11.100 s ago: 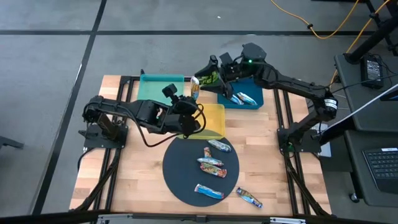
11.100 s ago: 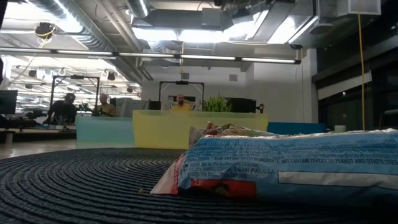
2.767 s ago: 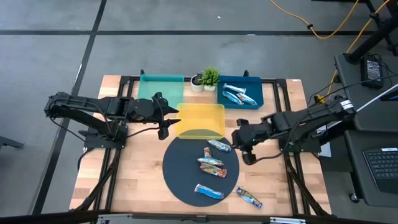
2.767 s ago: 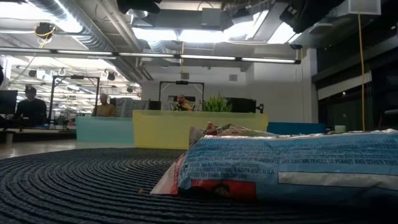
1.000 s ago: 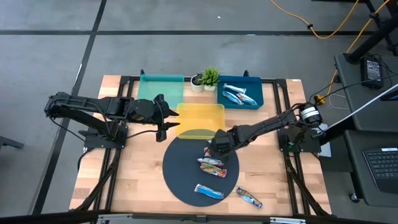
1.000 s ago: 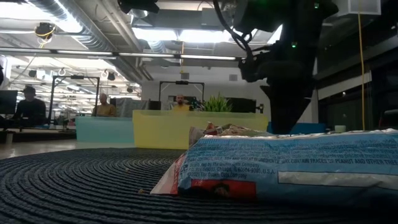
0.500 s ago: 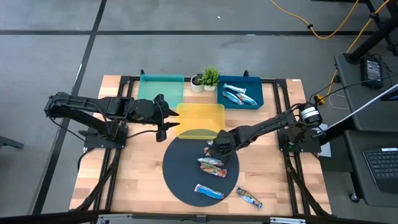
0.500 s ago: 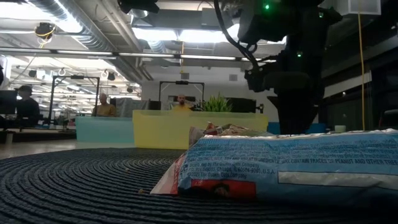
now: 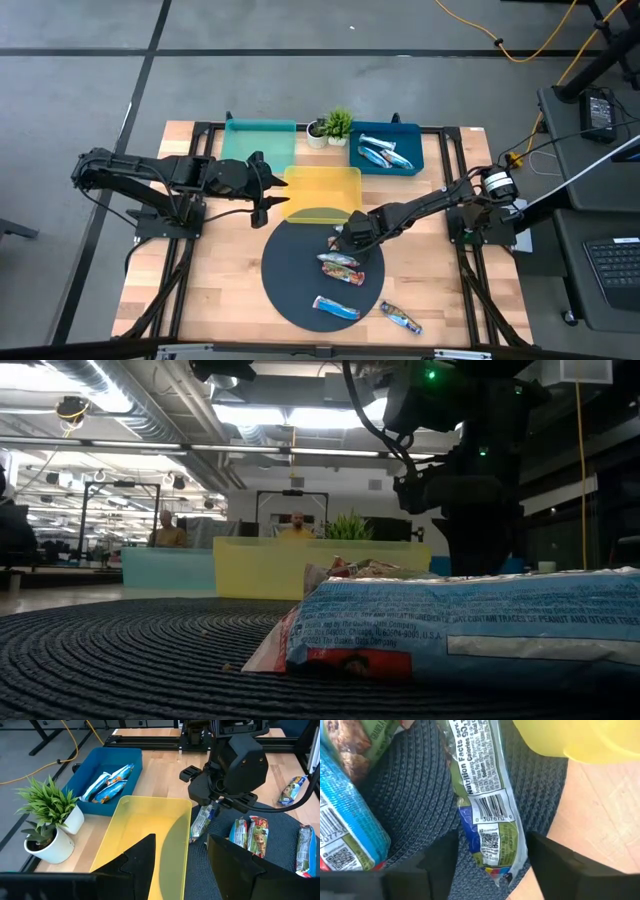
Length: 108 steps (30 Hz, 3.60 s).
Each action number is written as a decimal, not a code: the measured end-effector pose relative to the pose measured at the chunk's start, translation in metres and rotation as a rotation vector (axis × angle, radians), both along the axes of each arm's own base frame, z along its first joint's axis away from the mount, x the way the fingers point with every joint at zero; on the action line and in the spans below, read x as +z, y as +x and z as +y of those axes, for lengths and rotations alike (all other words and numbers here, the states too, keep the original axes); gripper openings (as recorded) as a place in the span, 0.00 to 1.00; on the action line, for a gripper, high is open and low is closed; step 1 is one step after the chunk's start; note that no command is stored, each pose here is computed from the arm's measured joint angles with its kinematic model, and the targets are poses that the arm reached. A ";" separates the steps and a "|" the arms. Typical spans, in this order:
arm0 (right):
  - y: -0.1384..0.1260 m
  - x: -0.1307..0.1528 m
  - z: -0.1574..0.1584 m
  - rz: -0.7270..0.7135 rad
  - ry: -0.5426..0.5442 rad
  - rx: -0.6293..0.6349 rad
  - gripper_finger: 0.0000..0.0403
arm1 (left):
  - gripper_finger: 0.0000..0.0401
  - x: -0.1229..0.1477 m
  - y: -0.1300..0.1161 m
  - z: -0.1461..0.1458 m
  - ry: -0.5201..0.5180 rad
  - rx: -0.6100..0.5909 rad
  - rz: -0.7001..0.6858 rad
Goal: Pick and place Granola Bars by type
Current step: Put the blue granola bar into the yellow bin
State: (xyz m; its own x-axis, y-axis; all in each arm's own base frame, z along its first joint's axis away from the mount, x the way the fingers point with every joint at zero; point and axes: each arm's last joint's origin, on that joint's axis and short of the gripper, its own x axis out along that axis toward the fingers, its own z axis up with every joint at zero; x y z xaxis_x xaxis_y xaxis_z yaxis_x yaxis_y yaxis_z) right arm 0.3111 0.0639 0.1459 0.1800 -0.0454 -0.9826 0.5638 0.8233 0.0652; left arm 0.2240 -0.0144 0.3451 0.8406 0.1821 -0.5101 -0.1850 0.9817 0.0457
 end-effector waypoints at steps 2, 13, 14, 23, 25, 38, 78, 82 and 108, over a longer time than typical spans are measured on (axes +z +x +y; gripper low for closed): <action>0.000 0.000 0.000 0.000 0.000 0.000 0.50 | 0.43 0.000 0.000 0.000 0.000 0.000 0.000; 0.000 0.000 0.000 0.000 -0.004 0.000 0.15 | 0.43 0.000 0.000 0.000 0.000 0.000 0.000; 0.000 0.000 0.000 0.000 -0.004 0.000 0.13 | 0.43 0.000 0.000 0.000 0.000 0.000 0.000; -0.002 0.000 0.005 0.024 0.075 -0.030 0.13 | 0.43 0.000 0.000 0.000 0.000 0.000 0.000; -0.004 0.002 0.009 0.034 0.092 -0.016 0.12 | 0.43 0.000 0.000 0.000 0.000 0.000 0.000; -0.022 0.075 0.029 0.053 0.039 -0.005 0.11 | 0.43 0.000 0.000 0.000 0.000 0.001 -0.005; -0.021 0.203 -0.086 -0.279 -0.080 0.107 0.07 | 0.43 0.001 0.000 0.001 -0.040 0.056 -0.022; -0.017 0.198 -0.093 -0.264 -0.068 0.128 0.06 | 0.43 0.001 0.000 0.001 -0.040 0.057 -0.022; 0.080 0.121 -0.115 -0.152 0.000 0.393 0.07 | 0.43 0.001 0.000 0.001 -0.061 0.069 -0.026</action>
